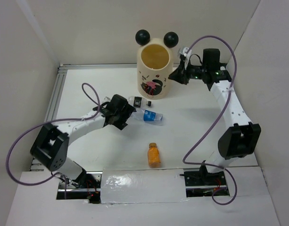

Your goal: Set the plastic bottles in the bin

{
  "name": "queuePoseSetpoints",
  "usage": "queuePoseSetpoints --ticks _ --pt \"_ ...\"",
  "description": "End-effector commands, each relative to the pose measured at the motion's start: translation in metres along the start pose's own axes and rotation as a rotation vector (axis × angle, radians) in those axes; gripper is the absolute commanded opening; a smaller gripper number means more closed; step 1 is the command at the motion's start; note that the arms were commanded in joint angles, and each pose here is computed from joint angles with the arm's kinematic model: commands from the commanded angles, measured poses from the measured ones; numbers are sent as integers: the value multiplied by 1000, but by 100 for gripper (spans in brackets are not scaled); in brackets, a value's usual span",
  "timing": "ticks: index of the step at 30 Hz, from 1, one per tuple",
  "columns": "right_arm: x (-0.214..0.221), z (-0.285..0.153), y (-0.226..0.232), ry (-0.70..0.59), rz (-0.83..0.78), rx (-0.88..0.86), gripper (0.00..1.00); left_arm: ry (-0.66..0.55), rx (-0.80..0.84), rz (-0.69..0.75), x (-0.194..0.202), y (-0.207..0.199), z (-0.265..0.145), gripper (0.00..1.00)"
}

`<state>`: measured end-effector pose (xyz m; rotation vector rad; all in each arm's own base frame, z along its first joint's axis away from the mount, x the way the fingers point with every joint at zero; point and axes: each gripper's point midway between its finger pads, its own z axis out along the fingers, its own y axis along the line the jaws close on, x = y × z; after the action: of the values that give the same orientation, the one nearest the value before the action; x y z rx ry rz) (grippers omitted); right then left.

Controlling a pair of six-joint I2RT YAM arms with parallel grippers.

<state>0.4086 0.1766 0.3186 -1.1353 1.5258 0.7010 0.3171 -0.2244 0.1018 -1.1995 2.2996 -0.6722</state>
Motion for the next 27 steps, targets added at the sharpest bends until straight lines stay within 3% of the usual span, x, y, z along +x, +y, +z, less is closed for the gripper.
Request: queuePoseSetpoints --ticks 1,9,17,20,27 --pt "2 -32 24 0 -24 27 21 38 6 -119 4 -35 16 99" --pt "51 -70 46 36 77 76 22 93 10 -157 12 -59 52 99" --pt "63 -85 53 15 127 67 22 107 -163 -36 22 -48 88 99" --pt "67 -87 57 21 148 70 23 126 -233 2 27 -35 97 88" --pt "74 -95 58 23 155 85 23 188 -284 112 56 23 71 36"
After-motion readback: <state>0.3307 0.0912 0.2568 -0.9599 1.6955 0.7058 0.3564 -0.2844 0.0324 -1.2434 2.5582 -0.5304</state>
